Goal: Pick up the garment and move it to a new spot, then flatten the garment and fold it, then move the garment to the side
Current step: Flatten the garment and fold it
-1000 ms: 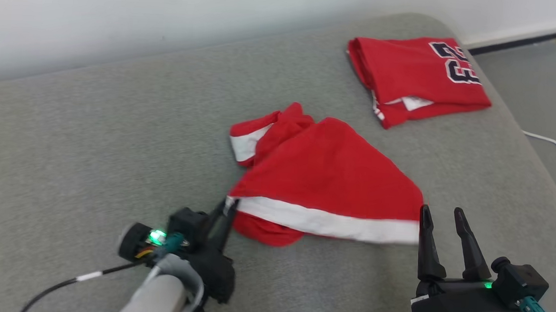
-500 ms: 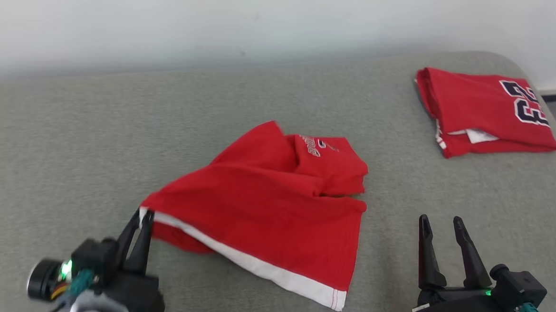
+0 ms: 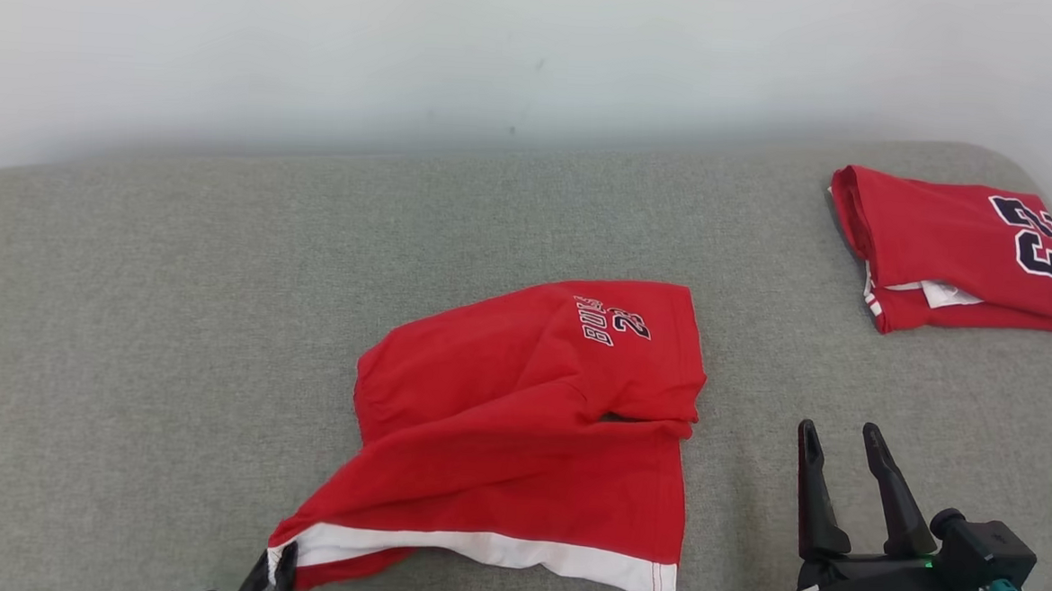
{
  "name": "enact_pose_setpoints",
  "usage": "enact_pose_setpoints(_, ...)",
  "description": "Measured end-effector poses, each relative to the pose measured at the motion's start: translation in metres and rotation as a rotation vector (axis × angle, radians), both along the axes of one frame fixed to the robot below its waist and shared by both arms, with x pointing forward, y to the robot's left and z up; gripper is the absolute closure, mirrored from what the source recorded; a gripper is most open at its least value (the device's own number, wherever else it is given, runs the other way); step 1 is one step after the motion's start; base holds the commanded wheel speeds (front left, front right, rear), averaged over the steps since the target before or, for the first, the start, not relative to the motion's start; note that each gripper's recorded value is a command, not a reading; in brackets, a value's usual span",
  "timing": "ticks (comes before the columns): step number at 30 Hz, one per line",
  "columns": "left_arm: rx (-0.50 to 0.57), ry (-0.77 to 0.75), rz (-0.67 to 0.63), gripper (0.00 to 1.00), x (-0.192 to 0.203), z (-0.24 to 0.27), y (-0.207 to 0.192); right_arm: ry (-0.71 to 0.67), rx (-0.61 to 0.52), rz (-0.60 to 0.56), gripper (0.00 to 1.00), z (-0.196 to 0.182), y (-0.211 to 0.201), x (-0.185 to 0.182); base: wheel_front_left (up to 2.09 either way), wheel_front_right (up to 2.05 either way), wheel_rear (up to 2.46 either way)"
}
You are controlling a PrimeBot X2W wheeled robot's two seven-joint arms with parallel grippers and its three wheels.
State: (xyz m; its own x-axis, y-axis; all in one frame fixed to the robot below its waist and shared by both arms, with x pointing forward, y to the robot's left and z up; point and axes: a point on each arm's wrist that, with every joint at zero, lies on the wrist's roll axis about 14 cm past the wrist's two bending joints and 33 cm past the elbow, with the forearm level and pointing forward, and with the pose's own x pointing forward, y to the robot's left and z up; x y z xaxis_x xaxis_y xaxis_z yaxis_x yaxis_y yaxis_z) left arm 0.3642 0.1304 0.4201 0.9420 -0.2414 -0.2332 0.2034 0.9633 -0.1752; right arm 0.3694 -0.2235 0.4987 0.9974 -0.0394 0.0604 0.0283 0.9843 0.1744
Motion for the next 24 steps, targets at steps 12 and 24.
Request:
enact_pose_setpoints(12, -0.027, -0.218, 0.072, 0.0, 0.013, 0.062, 0.015, -0.013, 0.001, 0.023, 0.0, 0.004, 0.007, -0.001, 0.0, 0.0, 0.0)
enact_pose_setpoints(24, 0.027, -0.335, 0.22, 0.0, 0.005, 0.093, 0.059, -0.026, 0.001, 0.025, 0.0, 0.009, 0.008, -0.007, 0.0, 0.0, 0.0)
